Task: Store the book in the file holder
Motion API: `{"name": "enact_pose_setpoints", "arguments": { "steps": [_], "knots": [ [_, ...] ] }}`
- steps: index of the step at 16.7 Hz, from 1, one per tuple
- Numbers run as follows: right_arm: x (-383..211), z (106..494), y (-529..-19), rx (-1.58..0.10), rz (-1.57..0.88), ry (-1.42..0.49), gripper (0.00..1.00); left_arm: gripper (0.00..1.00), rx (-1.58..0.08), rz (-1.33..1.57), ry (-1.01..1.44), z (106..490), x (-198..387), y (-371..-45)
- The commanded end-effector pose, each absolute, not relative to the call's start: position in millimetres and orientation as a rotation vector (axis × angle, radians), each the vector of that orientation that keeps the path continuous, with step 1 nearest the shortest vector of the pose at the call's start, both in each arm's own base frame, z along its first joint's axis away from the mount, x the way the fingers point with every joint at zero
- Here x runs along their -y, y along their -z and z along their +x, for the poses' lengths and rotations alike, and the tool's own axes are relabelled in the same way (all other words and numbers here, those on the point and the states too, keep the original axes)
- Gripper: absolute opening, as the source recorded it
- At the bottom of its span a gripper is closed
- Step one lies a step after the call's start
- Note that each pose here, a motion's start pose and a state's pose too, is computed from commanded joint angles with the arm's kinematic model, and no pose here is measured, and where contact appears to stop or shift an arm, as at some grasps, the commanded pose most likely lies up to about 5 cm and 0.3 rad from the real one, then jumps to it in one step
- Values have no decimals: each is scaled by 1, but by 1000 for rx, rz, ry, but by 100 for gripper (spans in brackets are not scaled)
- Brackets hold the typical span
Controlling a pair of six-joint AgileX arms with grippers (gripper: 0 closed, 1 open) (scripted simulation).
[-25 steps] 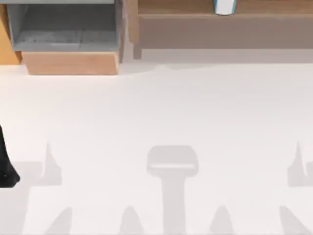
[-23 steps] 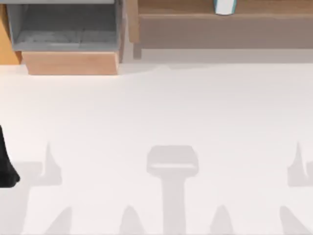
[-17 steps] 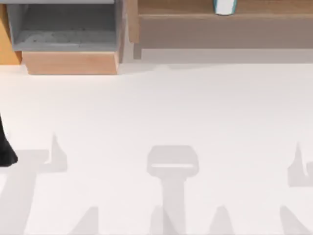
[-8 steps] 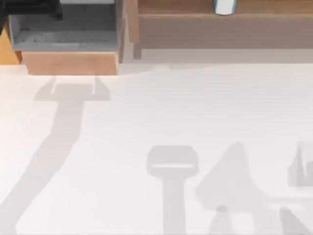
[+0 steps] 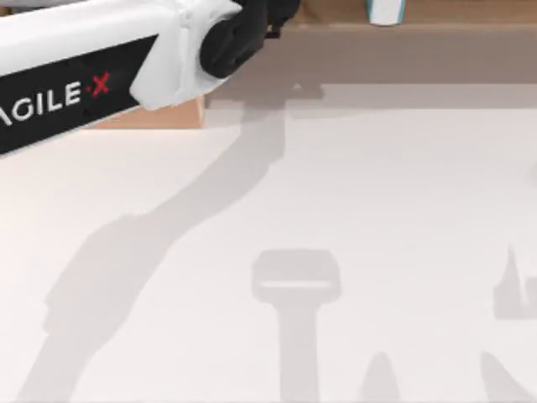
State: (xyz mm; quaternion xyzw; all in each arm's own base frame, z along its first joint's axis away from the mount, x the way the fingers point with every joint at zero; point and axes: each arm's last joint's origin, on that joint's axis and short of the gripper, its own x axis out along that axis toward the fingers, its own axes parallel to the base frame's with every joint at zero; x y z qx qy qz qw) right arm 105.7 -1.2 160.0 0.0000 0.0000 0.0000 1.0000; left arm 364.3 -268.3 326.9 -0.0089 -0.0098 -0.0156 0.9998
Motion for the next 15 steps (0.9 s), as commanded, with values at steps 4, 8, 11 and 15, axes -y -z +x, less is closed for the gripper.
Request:
{"name": "enact_pose_setpoints", "arguments": {
  "steps": [4, 8, 11, 15],
  "knots": [
    [1, 106, -160, 0, 0, 0, 100, 100, 12, -13, 30, 394, 354, -268],
    [1, 106, -160, 0, 0, 0, 100, 100, 9, -11, 22, 404, 401, -217],
    [1, 106, -160, 0, 0, 0, 100, 100, 11, -13, 17, 405, 412, -204],
    [1, 106, -160, 0, 0, 0, 100, 100, 11, -13, 17, 405, 412, -204]
  ]
}}
